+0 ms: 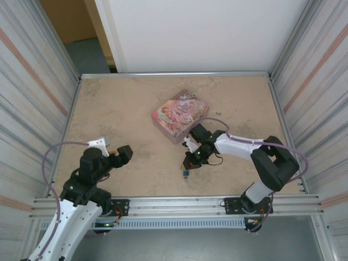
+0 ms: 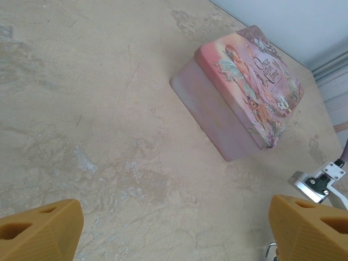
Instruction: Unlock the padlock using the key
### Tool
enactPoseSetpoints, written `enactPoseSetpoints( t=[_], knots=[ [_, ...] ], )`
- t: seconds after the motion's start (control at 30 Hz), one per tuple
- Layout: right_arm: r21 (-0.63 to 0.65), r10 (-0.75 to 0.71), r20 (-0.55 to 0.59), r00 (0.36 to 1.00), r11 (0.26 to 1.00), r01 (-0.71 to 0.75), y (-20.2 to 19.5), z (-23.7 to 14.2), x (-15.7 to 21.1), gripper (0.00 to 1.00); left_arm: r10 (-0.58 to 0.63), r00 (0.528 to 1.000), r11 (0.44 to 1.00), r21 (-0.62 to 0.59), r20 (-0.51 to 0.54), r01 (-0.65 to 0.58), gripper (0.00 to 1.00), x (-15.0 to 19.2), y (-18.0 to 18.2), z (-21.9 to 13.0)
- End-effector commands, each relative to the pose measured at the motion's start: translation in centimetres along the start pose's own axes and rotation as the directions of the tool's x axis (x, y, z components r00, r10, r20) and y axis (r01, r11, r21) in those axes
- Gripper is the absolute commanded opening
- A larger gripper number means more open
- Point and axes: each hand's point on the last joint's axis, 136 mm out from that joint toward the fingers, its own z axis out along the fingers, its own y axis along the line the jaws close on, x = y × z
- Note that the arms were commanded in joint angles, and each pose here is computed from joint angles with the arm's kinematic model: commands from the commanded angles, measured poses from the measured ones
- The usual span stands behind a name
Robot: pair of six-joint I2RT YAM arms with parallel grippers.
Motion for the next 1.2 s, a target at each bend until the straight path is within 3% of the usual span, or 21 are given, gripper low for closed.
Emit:
enactPoseSetpoints(
  t=[0.0,0.67,1.0,1.17],
  knots=[
    [-0.013,0.022,-0.021,1.000,1.000,-0.022,0.2,0.5,0.2,0.00,0.005,1.000,0.999,-0.035,-0.004,-0.005,0.89,0.4,1.0,0.1],
    [0.026,0.051,-0.031,0.998,0.998,-0.051,-1.3,1.7,0.4,0.00,-0.014,1.000,0.999,-0.036,-0.012,0.014,0.89,0.9,1.2,0.4],
    [0.041,0.046,-0.012,0.999,0.998,-0.046,-1.5,1.5,0.2,0.16,-0.014,1.000,0.999,-0.039,-0.010,0.014,0.89,0.8,1.3,0.4],
    [0.042,0.040,-0.001,0.999,0.998,-0.040,-1.3,1.1,0.1,0.19,-0.011,1.000,0.999,-0.039,-0.006,0.011,0.89,0.7,1.2,0.3]
  ],
)
